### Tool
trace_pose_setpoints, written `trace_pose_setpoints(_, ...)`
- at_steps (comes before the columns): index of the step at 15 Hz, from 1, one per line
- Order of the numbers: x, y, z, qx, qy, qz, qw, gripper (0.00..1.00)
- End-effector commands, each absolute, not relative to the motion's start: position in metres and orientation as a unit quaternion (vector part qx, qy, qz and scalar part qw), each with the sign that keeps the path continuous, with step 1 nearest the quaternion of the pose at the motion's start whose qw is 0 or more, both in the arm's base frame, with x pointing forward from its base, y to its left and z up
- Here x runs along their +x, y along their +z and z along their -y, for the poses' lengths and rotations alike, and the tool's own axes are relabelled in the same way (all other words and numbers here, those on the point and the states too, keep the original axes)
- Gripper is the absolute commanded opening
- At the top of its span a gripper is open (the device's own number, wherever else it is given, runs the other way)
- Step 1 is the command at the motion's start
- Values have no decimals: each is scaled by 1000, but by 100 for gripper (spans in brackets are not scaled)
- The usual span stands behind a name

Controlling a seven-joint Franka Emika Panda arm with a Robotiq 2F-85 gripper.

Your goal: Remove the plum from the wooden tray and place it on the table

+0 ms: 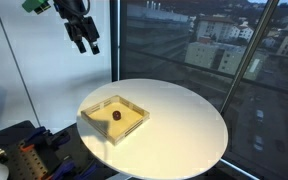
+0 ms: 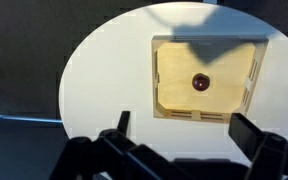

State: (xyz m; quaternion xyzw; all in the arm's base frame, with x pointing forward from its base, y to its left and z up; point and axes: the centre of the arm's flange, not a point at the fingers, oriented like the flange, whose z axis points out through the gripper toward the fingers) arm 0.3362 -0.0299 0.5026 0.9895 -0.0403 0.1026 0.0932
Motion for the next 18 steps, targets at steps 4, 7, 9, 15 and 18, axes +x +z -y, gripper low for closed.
trace_pose_setpoints(4,368,526,24,995,86,43,39,100)
trace_pose_setpoints(7,379,531,19,995,92,37,11,100)
trace_pose_setpoints(9,385,534,16,995,94,32,-7,100)
trace_pose_setpoints(15,402,538,8,995,81,22,-43,100)
trace_pose_setpoints(18,409,540,5,996,75,23,-50,100)
